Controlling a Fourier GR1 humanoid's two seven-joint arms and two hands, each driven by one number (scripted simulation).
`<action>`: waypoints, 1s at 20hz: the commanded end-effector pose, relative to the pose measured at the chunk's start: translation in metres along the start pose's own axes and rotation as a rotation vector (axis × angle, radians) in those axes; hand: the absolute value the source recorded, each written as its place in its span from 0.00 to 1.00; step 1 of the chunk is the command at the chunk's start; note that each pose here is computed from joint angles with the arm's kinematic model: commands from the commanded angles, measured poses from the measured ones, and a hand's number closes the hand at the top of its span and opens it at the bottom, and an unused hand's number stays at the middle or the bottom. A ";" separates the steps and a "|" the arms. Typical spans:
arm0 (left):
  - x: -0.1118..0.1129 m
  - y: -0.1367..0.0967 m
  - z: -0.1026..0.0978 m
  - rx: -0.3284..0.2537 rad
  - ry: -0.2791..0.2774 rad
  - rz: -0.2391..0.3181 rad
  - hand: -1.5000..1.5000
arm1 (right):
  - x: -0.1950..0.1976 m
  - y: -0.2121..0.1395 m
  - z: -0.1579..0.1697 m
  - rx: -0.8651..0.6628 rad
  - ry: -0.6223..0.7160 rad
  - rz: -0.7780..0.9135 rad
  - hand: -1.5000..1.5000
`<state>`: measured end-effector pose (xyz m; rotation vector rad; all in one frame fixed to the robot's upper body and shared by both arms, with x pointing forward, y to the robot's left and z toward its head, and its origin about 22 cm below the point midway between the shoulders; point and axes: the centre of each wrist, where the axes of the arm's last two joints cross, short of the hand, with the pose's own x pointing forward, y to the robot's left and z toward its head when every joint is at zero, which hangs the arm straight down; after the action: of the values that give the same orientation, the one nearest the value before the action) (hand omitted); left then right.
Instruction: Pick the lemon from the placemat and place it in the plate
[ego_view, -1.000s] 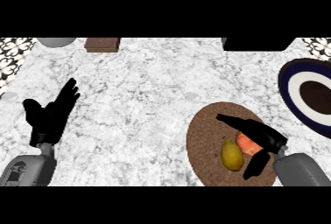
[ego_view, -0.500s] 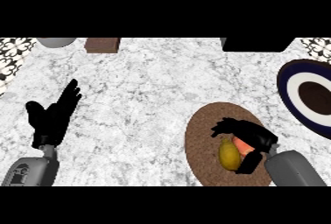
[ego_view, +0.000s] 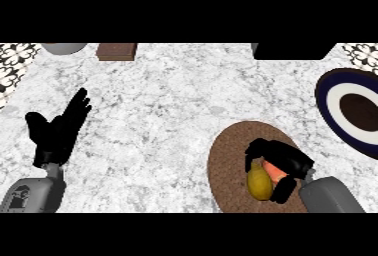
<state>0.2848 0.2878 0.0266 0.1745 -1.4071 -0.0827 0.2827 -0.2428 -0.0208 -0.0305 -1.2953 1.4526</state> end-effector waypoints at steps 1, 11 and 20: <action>-0.004 0.015 0.019 0.005 0.002 -0.006 0.50 | 0.008 -0.009 -0.006 -0.108 0.048 -0.086 1.00; 0.002 0.001 -0.001 -0.003 0.006 -0.011 0.50 | 0.035 -0.160 0.007 -0.878 0.469 -0.079 1.00; 0.004 -0.007 0.008 0.009 0.005 0.000 0.50 | 0.051 -0.184 0.047 -1.409 0.665 0.041 1.00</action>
<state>0.2801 0.2872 0.0235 0.1816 -1.3984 -0.0769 0.3650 -0.2714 0.1412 -1.1808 -1.4802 0.3910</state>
